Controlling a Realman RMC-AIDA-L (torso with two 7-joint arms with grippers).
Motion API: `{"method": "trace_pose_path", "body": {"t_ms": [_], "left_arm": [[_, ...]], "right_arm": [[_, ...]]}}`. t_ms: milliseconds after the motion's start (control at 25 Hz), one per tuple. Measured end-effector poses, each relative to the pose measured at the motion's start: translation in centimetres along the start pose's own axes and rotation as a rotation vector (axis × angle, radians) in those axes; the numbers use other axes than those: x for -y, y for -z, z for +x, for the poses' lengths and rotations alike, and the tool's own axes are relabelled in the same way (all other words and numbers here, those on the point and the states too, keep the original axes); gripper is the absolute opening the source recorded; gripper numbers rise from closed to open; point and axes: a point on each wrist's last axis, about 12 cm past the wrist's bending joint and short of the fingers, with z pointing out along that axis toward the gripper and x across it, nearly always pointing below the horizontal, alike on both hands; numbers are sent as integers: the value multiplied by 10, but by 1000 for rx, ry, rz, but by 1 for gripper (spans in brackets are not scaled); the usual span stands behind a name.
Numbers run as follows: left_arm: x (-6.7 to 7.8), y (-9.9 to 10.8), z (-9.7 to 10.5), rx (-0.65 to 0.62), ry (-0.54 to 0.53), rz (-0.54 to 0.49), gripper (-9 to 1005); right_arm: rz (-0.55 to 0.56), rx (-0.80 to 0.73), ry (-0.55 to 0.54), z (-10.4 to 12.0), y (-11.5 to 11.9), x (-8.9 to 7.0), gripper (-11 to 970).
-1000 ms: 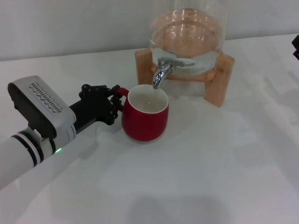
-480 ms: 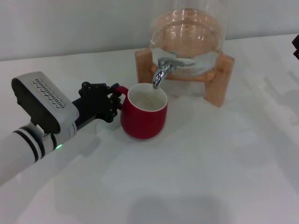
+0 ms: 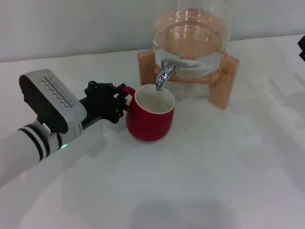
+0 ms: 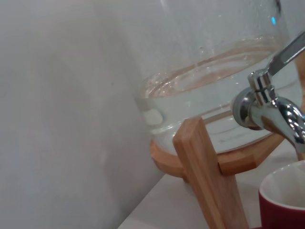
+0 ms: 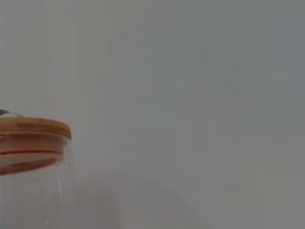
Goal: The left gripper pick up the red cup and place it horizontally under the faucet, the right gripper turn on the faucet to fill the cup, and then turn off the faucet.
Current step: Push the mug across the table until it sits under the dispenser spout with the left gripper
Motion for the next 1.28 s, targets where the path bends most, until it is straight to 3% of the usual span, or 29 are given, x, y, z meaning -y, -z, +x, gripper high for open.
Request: {"method": "trace_pose_path", "body": {"t_ms": [1280], "left_arm": [[1,-8,-4,-33,-59,31,94]], "right_arm": [[-6,0,-14,0,-2,-1,868]]}}
